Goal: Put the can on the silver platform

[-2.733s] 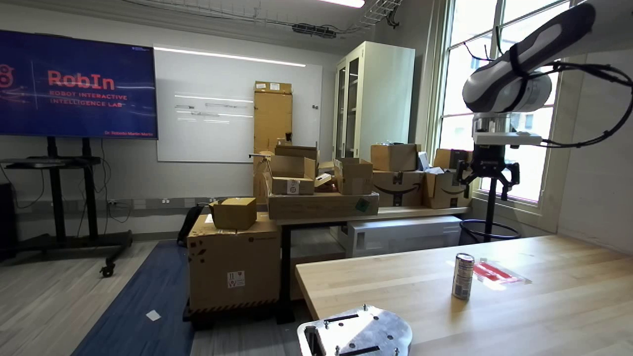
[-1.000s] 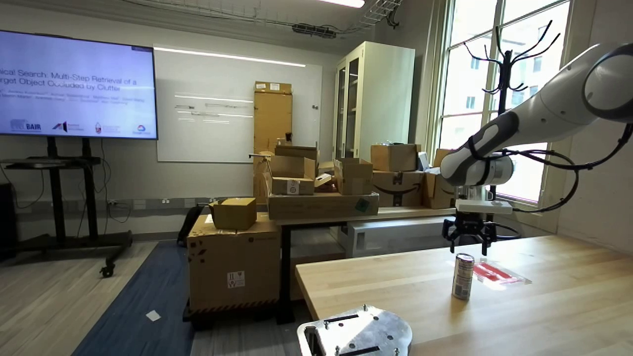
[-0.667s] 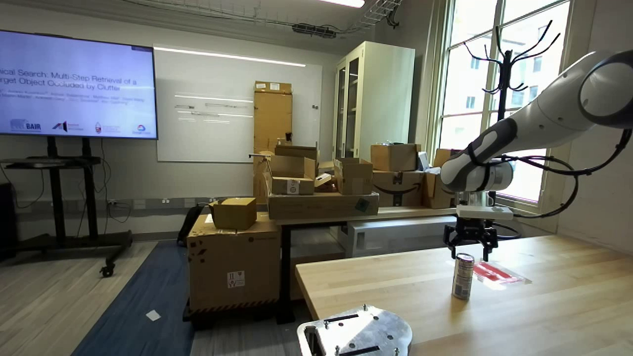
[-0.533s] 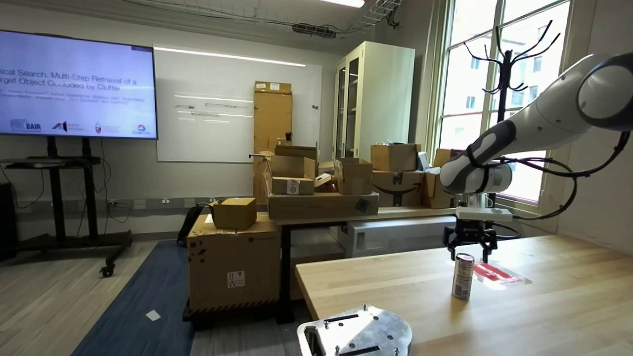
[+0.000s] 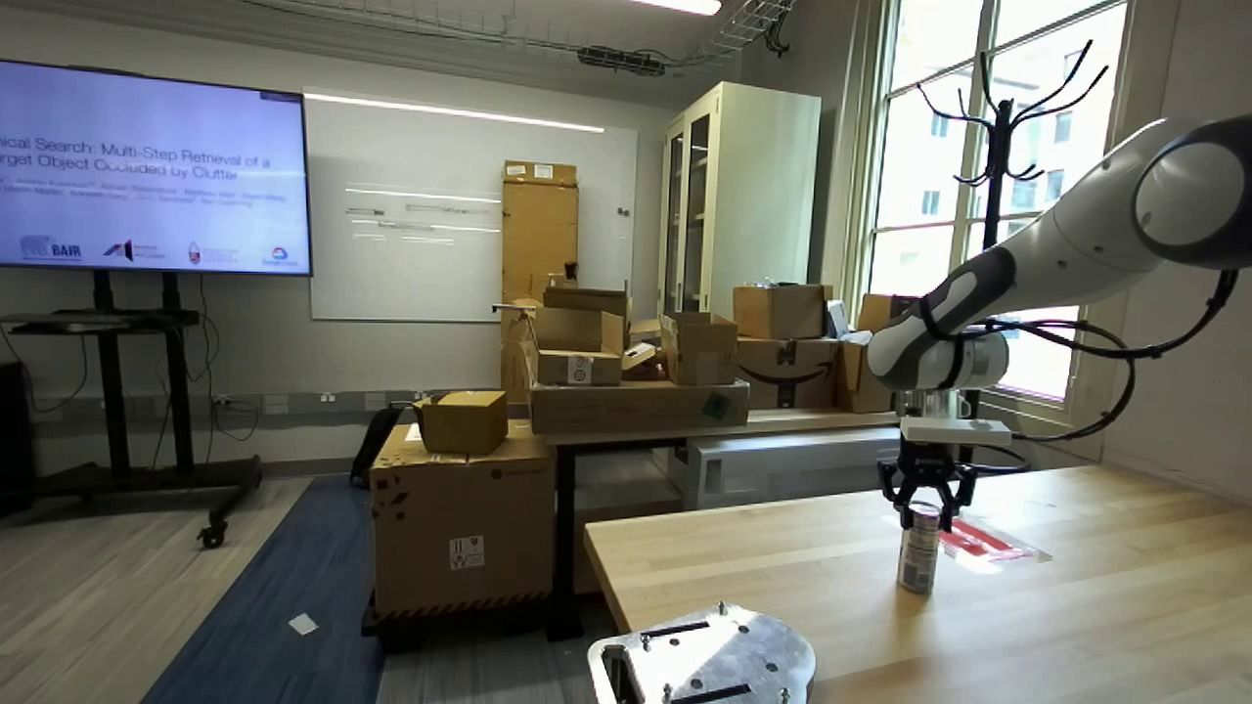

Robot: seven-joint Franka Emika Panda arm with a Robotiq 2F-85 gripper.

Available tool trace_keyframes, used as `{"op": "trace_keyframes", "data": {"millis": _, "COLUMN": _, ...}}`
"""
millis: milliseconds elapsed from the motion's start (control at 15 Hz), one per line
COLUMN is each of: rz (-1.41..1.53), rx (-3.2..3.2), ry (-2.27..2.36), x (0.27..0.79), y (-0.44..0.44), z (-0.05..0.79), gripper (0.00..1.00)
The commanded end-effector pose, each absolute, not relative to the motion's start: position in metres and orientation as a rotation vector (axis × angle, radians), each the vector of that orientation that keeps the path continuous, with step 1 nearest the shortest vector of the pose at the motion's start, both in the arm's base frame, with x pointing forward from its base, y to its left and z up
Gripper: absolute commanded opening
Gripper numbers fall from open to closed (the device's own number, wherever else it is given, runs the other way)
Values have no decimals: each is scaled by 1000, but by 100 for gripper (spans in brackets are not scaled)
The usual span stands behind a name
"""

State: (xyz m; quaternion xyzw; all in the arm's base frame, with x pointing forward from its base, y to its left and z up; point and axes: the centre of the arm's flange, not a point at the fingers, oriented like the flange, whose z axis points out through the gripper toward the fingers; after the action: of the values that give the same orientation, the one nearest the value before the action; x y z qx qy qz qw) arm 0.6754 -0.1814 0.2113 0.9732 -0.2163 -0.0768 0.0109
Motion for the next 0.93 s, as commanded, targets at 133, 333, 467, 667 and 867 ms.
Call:
{"op": "trace_keyframes", "data": {"millis": 133, "rz": -196, "rx": 3066, "ry": -623, "x": 681, "y": -183, "z": 215, "gripper": 33}}
{"op": "trace_keyframes", "data": {"millis": 333, "rz": -158, "rx": 3078, "ry": -605, "x": 673, "y": -180, "z": 234, "gripper": 33}}
{"op": "trace_keyframes", "data": {"millis": 467, "rz": -102, "rx": 3086, "ry": -563, "x": 663, "y": -172, "z": 262, "gripper": 33}}
{"op": "trace_keyframes", "data": {"millis": 667, "rz": -17, "rx": 3112, "ry": -488, "x": 653, "y": -151, "z": 310, "gripper": 33}}
{"op": "trace_keyframes", "data": {"millis": 867, "rz": 32, "rx": 3139, "ry": -346, "x": 647, "y": -102, "z": 352, "gripper": 33}}
